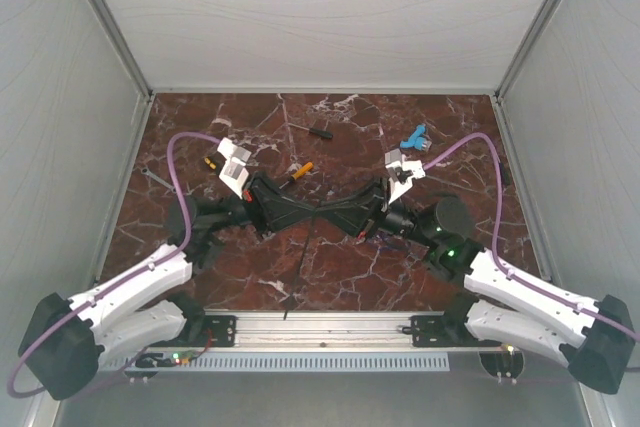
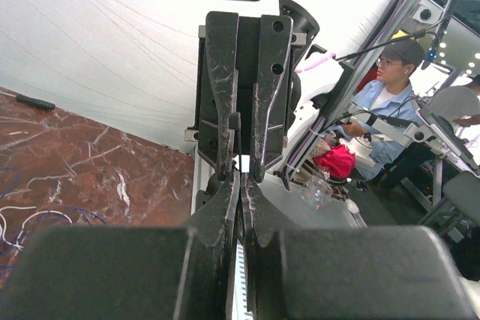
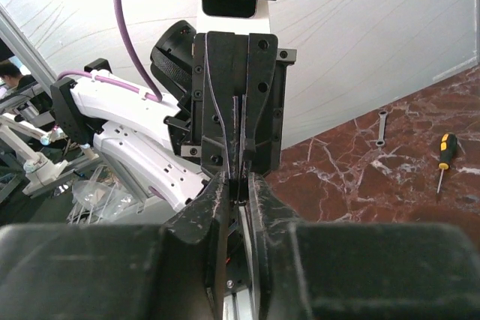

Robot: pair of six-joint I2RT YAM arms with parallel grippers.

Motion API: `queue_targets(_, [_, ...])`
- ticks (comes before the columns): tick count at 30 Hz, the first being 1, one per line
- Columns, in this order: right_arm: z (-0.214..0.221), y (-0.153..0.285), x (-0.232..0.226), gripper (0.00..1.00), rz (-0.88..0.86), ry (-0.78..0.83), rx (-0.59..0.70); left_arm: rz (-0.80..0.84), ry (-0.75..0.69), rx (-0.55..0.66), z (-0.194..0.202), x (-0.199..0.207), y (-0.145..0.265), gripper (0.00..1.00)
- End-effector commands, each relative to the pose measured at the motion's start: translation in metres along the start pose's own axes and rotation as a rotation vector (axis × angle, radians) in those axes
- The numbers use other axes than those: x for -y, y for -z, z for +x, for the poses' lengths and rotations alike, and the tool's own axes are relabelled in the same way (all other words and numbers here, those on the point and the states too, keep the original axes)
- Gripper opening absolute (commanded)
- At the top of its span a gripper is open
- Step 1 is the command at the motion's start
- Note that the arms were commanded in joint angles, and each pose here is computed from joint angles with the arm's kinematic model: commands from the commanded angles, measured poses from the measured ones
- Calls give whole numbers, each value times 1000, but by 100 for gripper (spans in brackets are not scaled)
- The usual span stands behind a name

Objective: Zip-tie the wires
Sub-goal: Pick up the ribbon at the center of the board.

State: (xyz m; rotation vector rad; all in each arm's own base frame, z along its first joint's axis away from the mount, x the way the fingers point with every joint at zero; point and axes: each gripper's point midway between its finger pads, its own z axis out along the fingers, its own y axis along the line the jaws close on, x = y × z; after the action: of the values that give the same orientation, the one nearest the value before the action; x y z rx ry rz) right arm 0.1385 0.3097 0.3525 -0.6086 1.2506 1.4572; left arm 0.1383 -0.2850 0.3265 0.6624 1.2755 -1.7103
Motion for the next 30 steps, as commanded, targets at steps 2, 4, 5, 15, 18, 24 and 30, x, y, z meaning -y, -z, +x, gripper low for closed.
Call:
queue_targets(2, [-31, -12, -18, 5, -46, 41, 94, 79, -81, 34, -13, 24, 0, 0])
queue_targets(4, [-32, -13, -19, 1, -45, 41, 98, 78, -80, 32, -13, 24, 1, 0])
queue_targets(5, [-32, -13, -19, 0, -45, 40, 100, 77, -80, 32, -12, 24, 1, 0])
queue_targets(15, [-39, -14, -17, 14, -20, 17, 118, 77, -80, 34, -10, 25, 3, 0])
queue_targets(18, [-41, -14, -17, 14, -14, 11, 130, 78, -84, 35, -10, 26, 4, 0])
queue_targets(24, [-47, -13, -18, 20, -12, 12, 150, 69, -82, 37, -10, 24, 4, 0])
queue_targets(30, [-42, -13, -17, 4, -15, 6, 138, 67, -85, 45, -12, 24, 4, 0])
